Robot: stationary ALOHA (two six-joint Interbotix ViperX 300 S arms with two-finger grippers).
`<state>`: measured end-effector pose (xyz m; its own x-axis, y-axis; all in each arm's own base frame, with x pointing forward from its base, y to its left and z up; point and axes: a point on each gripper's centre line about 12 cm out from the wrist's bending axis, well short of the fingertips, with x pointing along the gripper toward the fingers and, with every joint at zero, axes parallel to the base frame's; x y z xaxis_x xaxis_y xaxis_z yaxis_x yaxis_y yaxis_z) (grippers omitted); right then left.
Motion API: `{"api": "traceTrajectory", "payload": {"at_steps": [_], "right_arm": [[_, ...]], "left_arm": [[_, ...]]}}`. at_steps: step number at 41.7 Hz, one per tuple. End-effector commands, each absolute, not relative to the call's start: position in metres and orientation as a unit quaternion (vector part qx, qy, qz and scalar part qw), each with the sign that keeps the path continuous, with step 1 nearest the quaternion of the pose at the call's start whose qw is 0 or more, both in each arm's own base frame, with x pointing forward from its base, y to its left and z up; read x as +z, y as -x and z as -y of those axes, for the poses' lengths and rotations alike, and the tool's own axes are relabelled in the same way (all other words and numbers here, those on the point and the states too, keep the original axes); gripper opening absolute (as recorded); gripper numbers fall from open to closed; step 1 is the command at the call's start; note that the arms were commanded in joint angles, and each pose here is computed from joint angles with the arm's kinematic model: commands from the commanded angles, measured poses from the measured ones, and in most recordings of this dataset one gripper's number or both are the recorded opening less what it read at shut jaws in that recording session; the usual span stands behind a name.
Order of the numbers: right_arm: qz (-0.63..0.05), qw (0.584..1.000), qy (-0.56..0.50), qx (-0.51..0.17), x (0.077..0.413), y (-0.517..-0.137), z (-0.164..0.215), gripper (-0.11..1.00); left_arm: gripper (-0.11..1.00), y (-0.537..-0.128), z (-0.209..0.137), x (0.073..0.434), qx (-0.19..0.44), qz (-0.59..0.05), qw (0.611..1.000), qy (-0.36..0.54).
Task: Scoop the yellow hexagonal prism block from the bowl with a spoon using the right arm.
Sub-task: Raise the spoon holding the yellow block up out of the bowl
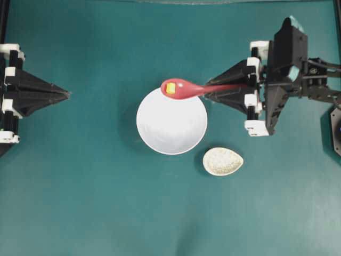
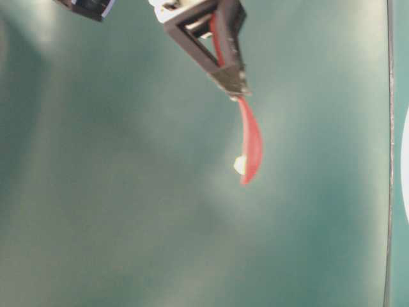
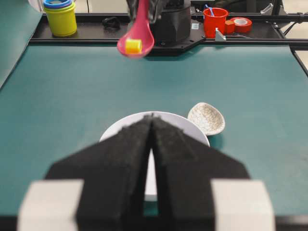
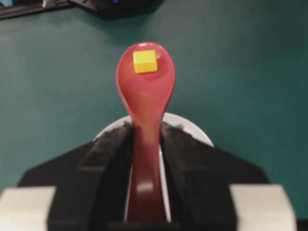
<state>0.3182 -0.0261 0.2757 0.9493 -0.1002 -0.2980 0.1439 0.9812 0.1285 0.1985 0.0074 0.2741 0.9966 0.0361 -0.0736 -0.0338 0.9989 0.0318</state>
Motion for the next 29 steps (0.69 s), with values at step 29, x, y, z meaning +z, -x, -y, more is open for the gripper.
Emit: {"api": "traceTrajectory", "payload": {"at_steps": [29], "right_arm": [[-0.116, 0.988, -0.076, -0.062, 0.2940, -0.3199, 0.0260, 0.26]], "left_arm": [[-0.01, -0.2016, -0.0076, 0.2827, 0.017, -0.022, 0.999, -0.032]]}}
